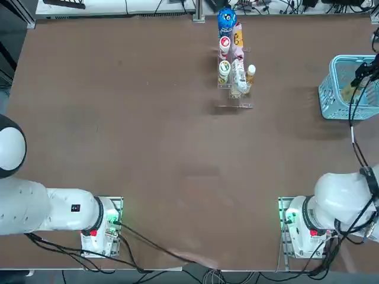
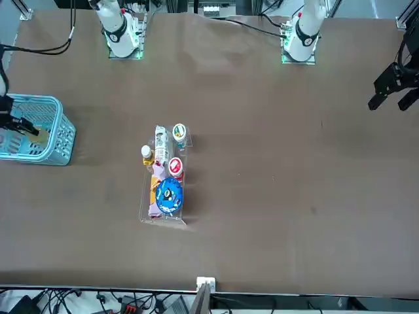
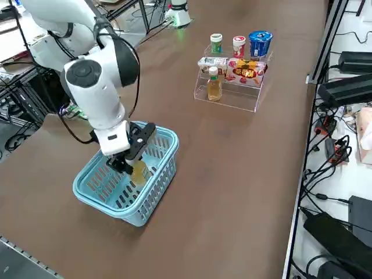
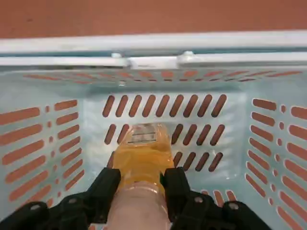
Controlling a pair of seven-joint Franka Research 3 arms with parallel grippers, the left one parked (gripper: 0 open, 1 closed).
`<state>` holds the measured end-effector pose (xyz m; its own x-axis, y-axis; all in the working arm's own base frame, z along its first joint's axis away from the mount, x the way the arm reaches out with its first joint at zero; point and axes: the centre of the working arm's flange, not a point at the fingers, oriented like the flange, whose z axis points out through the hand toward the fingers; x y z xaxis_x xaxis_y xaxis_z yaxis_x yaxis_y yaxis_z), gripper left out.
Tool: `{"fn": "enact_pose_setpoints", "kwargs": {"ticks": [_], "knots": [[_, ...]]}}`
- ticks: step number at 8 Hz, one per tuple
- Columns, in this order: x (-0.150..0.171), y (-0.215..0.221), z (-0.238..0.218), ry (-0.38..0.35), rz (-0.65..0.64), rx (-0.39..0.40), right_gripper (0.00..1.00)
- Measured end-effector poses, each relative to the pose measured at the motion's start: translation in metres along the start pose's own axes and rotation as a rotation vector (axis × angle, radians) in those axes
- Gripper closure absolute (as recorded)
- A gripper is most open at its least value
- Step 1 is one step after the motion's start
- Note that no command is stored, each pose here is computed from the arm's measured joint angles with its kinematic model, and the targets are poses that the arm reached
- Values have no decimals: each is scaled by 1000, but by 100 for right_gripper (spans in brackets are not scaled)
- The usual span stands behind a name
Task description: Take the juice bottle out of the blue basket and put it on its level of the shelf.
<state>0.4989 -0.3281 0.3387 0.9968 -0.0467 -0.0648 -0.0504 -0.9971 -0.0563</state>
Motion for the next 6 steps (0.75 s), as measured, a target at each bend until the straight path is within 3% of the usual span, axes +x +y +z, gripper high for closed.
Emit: {"fn": "enact_pose_setpoints", "kwargs": {"ticks": [6], "knots": [[0,-19,-133,-47,-108,49,45]]}}
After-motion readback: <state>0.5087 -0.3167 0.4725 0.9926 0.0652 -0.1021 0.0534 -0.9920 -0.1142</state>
